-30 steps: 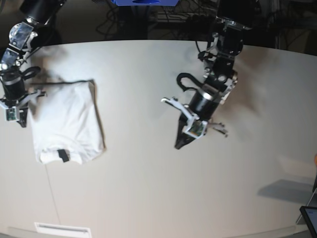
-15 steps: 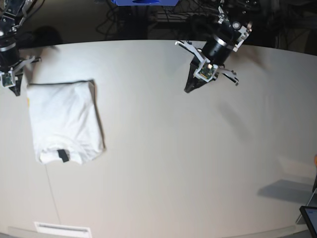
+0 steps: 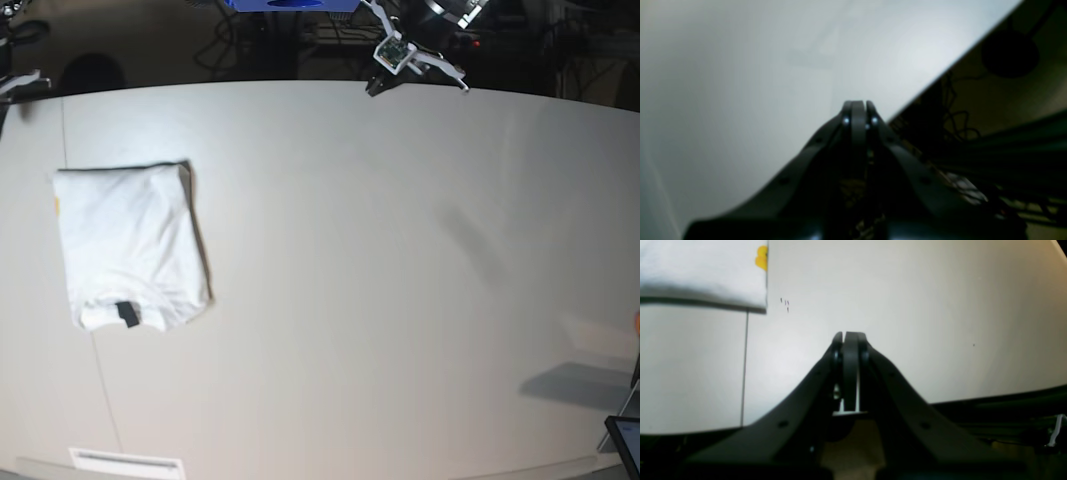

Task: Fold the T-shirt properly

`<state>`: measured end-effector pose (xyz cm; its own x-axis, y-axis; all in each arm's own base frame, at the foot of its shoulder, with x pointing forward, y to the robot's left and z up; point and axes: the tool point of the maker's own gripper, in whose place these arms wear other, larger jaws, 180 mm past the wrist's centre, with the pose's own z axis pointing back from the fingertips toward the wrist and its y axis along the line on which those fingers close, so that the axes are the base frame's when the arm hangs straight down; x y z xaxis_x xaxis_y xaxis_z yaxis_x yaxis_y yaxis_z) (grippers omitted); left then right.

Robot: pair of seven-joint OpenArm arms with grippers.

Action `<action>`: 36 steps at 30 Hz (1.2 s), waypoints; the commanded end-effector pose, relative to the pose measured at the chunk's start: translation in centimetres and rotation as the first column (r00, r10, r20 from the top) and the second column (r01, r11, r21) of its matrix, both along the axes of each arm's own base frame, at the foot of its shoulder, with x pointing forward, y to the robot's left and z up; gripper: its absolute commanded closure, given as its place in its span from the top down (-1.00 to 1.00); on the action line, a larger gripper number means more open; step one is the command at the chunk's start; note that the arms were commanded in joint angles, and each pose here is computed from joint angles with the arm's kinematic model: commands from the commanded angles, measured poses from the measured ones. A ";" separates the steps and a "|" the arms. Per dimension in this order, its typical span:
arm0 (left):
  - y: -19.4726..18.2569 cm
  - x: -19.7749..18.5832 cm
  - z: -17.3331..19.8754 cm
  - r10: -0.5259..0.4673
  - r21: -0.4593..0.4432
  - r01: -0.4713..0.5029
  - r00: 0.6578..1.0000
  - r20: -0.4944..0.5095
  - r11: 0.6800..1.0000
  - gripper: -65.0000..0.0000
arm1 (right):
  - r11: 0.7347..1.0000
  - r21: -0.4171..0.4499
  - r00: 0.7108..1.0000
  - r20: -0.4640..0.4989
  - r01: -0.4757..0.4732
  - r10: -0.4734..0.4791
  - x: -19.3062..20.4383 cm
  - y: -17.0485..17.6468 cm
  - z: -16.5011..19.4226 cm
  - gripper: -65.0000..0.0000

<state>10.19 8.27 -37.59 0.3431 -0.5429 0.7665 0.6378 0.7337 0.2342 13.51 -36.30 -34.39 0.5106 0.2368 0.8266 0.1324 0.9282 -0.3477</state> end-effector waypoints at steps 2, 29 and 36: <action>-0.3 -1.1 0.5 -0.001 -0.021 0.001 1.000 -0.006 1.000 -1.00 | 0.999 -0.025 0.999 0.027 0.021 -0.020 -1.0 -0.8 1.2 -1.00; 6.1 -13.7 -17.9 0.292 0.313 -0.135 0.790 -0.539 0.940 -1.00 | 0.953 0.267 0.546 -0.825 0.146 0.147 -19.1 6.0 -24.3 -1.00; 8.3 -14.7 -25.8 0.500 0.402 -0.298 0.471 -0.727 0.866 -1.00 | 0.922 0.376 0.359 -0.876 0.092 0.321 -17.0 12.6 -29.9 -0.99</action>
<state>-3.83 16.05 -63.66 0.9661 -0.2561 -0.0312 0.2544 0.9658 -0.0499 -4.28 -22.82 -64.53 0.9675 0.2154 -0.1323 -0.1982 0.9712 0.1321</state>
